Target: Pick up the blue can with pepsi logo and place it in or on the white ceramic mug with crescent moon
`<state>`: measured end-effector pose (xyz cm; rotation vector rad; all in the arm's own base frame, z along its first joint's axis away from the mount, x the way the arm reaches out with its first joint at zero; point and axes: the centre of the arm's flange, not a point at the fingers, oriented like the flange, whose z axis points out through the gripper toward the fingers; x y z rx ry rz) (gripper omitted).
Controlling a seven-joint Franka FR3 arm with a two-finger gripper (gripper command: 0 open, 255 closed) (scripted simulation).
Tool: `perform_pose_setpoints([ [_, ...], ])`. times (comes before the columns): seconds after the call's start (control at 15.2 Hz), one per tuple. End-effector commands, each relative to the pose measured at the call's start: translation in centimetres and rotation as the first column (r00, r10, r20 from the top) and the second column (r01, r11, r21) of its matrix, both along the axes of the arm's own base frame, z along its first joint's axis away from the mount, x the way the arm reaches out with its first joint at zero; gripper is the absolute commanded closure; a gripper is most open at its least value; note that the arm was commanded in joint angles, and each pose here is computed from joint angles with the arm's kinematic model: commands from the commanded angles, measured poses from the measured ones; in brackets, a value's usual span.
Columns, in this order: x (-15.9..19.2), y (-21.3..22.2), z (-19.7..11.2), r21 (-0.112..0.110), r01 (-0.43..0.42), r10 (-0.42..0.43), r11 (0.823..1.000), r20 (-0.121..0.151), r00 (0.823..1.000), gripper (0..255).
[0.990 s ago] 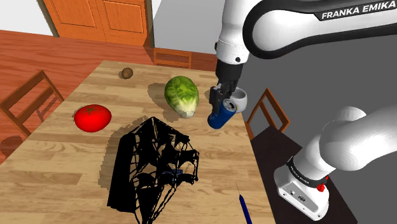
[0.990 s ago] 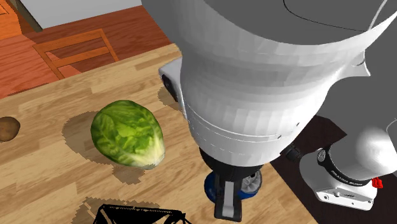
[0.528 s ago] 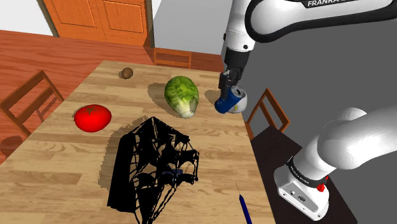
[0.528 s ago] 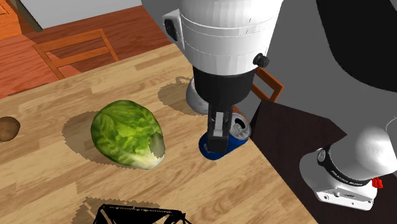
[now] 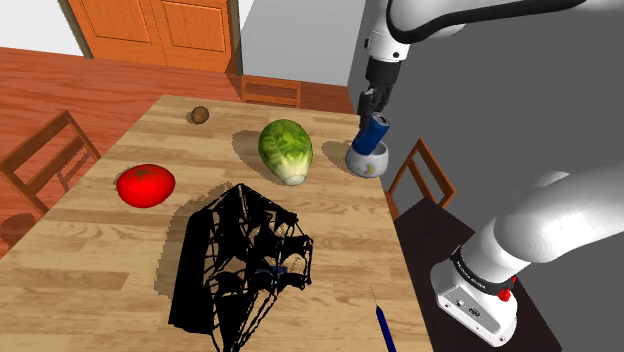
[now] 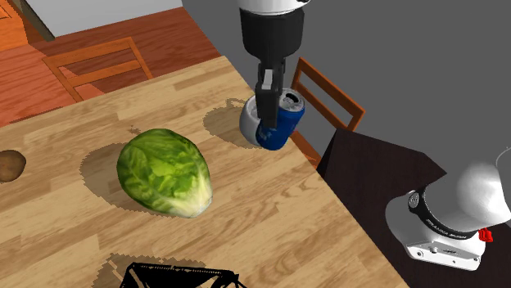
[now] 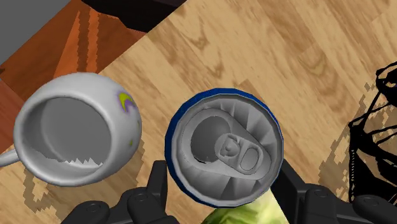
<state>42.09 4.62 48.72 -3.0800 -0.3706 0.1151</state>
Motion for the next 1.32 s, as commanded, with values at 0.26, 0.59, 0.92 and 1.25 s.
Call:
perform_pose_setpoints([
  [0.26,3.7,-6.9,0.5,-0.001,-0.001,0.001,1.0,0.0,1.0,255],
  [0.59,6.7,-12.7,1.0,-0.001,-0.001,0.001,1.0,0.0,1.0,255],
  [0.92,8.6,-16.5,0.3,-0.001,-0.001,0.001,1.0,0.0,1.0,255],
  [1.25,8.6,-16.5,-2.4,-0.001,-0.001,0.001,1.0,0.0,1.0,255],
])
